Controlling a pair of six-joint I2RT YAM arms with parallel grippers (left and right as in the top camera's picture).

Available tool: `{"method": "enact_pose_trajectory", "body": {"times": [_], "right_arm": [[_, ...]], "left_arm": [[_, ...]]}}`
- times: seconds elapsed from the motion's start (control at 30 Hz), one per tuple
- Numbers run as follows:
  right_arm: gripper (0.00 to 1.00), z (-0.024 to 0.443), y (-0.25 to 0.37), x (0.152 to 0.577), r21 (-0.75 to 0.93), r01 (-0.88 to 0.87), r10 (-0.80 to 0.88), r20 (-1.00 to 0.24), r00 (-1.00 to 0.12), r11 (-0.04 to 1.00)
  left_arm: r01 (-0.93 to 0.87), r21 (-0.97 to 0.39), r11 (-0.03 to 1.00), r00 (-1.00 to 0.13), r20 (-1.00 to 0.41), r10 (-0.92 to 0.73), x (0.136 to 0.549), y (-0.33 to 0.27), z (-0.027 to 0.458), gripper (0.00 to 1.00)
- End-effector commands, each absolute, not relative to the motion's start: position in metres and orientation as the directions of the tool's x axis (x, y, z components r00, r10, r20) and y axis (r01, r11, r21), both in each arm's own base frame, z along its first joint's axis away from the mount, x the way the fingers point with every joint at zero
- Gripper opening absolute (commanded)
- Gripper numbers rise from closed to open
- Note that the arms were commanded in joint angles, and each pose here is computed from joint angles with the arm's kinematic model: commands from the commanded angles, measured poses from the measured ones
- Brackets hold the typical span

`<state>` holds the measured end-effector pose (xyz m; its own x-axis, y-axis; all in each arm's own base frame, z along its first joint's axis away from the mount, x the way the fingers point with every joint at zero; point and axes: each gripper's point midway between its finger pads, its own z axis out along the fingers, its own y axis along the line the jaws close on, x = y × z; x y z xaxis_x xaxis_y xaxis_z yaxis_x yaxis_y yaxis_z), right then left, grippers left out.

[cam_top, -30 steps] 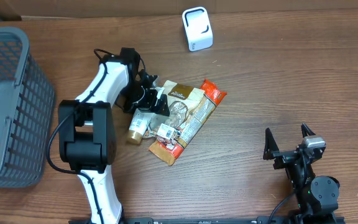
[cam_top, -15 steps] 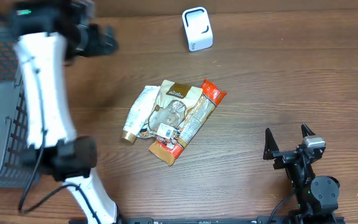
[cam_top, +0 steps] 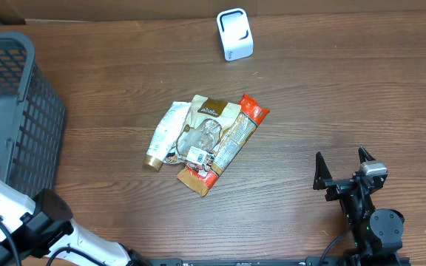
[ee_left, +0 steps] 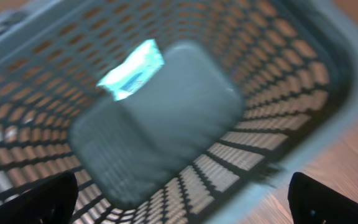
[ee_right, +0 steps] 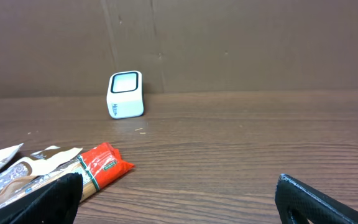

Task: Scan the item barcode
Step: 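Reach the left gripper into the basket and grasp the mint-green packet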

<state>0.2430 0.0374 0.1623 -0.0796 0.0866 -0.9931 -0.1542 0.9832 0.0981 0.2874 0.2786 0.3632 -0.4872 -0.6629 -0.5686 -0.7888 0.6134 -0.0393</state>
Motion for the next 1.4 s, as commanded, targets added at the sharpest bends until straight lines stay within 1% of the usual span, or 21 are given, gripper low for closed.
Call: {"method": "enact_pose_trajectory", "body": {"times": [0.0, 0.13, 0.23, 0.27, 0.3, 0.37, 0.5, 0.63, 0.67, 0.7, 0.83, 1.03, 1.13, 1.37], "right_arm": [[1.0, 0.17, 0.037, 0.242, 0.101, -0.15, 0.093, -0.994, -0.059, 0.983], [1.0, 0.17, 0.037, 0.242, 0.101, -0.15, 0.093, -0.994, -0.059, 0.983], [1.0, 0.17, 0.037, 0.242, 0.101, -0.15, 0.093, -0.994, -0.059, 0.983], [1.0, 0.17, 0.037, 0.242, 0.101, -0.15, 0.093, -0.994, -0.059, 0.983], [1.0, 0.17, 0.037, 0.242, 0.101, -0.15, 0.093, -0.994, -0.059, 0.983], [1.0, 0.17, 0.037, 0.242, 0.101, -0.15, 0.093, -0.994, -0.059, 0.983], [1.0, 0.17, 0.037, 0.242, 0.101, -0.15, 0.093, -0.994, -0.059, 0.983], [1.0, 0.17, 0.037, 0.242, 0.101, -0.15, 0.093, -0.994, -0.059, 0.983], [1.0, 0.17, 0.037, 0.242, 0.101, -0.15, 0.093, -0.994, -0.059, 0.983], [1.0, 0.17, 0.037, 0.242, 0.101, -0.15, 0.093, -0.994, -0.059, 0.983], [1.0, 0.17, 0.037, 0.242, 0.101, -0.15, 0.093, -0.994, -0.059, 0.983], [1.0, 0.17, 0.037, 0.242, 0.101, -0.15, 0.093, -0.994, -0.059, 0.983], [1.0, 0.17, 0.037, 0.242, 0.101, -0.15, 0.093, -0.994, -0.059, 0.983], [1.0, 0.17, 0.037, 0.242, 0.101, -0.15, 0.093, -0.994, -0.059, 0.983]], "left_arm": [[-0.836, -0.018, 0.549, -0.449, -0.554, -0.701, 0.286, 0.298, 0.349, 1.0], [-0.803, -0.004, 0.596, -0.486, -0.574, -0.659, 0.314, 0.321, 0.331, 1.0], [-0.779, 0.011, 0.627, -0.525, -0.56, -0.641, 0.332, 0.339, 0.306, 1.0], [-0.776, 0.02, 0.63, -0.538, -0.541, -0.646, 0.333, 0.344, 0.295, 1.0], [-0.773, 0.036, 0.633, -0.566, -0.49, -0.663, 0.332, 0.351, 0.271, 1.0], [-0.755, 0.07, 0.651, -0.614, -0.422, -0.667, 0.326, 0.358, 0.243, 1.0], [-0.715, 0.102, 0.692, -0.686, -0.297, -0.664, 0.311, 0.365, 0.195, 0.89], [-0.656, 0.1, 0.748, -0.743, -0.253, -0.619, 0.31, 0.365, 0.168, 0.77], [-0.632, 0.101, 0.768, -0.763, -0.251, -0.595, 0.312, 0.366, 0.163, 0.87], [-0.615, 0.108, 0.781, -0.777, -0.253, -0.576, 0.314, 0.367, 0.16, 1.0], [-0.563, 0.133, 0.816, -0.81, -0.281, -0.514, 0.324, 0.374, 0.149, 1.0], [-0.465, 0.2, 0.862, -0.854, -0.357, -0.378, 0.343, 0.396, 0.133, 1.0], [-0.408, 0.234, 0.883, -0.88, -0.359, -0.311, 0.345, 0.403, 0.121, 1.0], [-0.398, 0.258, 0.88, -0.883, -0.369, -0.291, 0.342, 0.413, 0.108, 1.0]]}}
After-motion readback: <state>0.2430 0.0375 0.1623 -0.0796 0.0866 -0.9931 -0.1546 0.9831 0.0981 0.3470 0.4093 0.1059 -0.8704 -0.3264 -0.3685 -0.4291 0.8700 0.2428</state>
